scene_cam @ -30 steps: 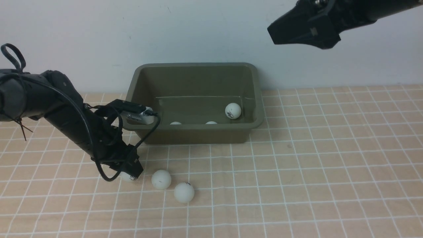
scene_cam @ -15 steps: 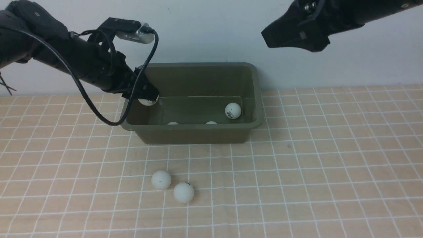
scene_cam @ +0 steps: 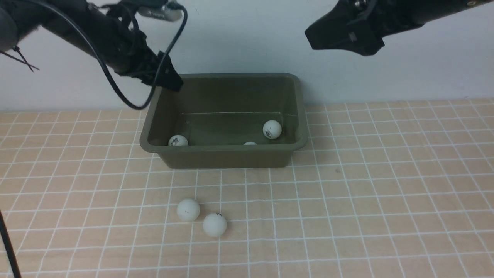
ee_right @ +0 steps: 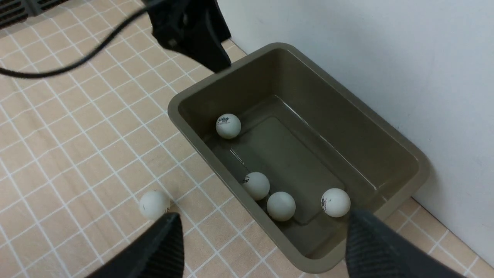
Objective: Put the table tennis balls into the box on the light coffee tablecloth.
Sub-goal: 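Drop the ball into the bin, then reach for and grasp a ping pong ball on the table beside the basket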
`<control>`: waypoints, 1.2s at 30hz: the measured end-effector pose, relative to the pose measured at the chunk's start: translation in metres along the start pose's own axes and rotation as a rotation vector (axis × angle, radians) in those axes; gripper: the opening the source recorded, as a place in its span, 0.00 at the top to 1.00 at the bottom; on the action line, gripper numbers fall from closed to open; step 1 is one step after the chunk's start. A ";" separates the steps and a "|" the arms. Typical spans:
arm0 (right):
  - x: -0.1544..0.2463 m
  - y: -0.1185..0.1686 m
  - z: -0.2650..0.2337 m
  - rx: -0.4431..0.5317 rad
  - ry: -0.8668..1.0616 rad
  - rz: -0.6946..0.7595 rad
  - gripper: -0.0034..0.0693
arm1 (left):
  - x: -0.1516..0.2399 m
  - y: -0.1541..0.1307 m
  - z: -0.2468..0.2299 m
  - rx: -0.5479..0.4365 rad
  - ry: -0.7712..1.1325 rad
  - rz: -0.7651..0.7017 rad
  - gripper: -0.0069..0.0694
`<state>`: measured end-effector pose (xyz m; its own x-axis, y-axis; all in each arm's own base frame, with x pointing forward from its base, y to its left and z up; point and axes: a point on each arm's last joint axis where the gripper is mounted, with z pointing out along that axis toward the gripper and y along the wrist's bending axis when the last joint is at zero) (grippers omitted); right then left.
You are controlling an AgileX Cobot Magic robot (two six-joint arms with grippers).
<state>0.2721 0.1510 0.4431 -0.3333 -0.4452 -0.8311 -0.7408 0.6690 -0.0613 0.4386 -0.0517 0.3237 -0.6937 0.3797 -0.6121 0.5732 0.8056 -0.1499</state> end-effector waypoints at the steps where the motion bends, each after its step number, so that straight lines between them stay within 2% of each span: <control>1: 0.000 0.000 0.000 0.000 0.000 0.000 0.25 | -0.004 -0.004 -0.013 -0.011 0.007 -0.010 0.39; 6: 0.000 0.000 0.000 0.001 0.000 -0.005 0.25 | -0.014 -0.018 -0.054 -0.057 -0.018 -0.086 0.47; 12: 0.001 -0.002 0.000 0.023 0.013 -0.026 0.25 | -0.012 -0.034 -0.062 -0.069 -0.003 -0.157 0.52; 15: 0.001 -0.002 0.000 0.027 0.015 -0.030 0.25 | -0.004 -0.053 -0.066 -0.077 0.033 -0.136 0.52; 21: 0.001 -0.002 0.000 0.027 0.015 -0.030 0.25 | 0.048 -0.092 -0.067 -0.075 0.192 -0.098 0.52; 27: 0.002 -0.003 0.000 0.028 0.017 -0.033 0.25 | 0.106 -0.112 -0.037 -0.009 0.387 -0.119 0.52; 32: 0.002 -0.003 0.000 0.028 0.017 -0.033 0.25 | 0.121 -0.118 -0.005 -0.024 0.361 -0.091 0.52; 36: 0.002 -0.003 0.000 0.028 0.017 -0.032 0.25 | 0.118 -0.118 0.020 -0.040 0.312 -0.051 0.52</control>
<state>0.2735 0.1485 0.4421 -0.3200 -0.4765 -0.8189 -0.7344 0.6708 -0.1034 0.2978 -0.1114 0.2540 -0.8248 0.4547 -0.3360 0.5211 0.8419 -0.1399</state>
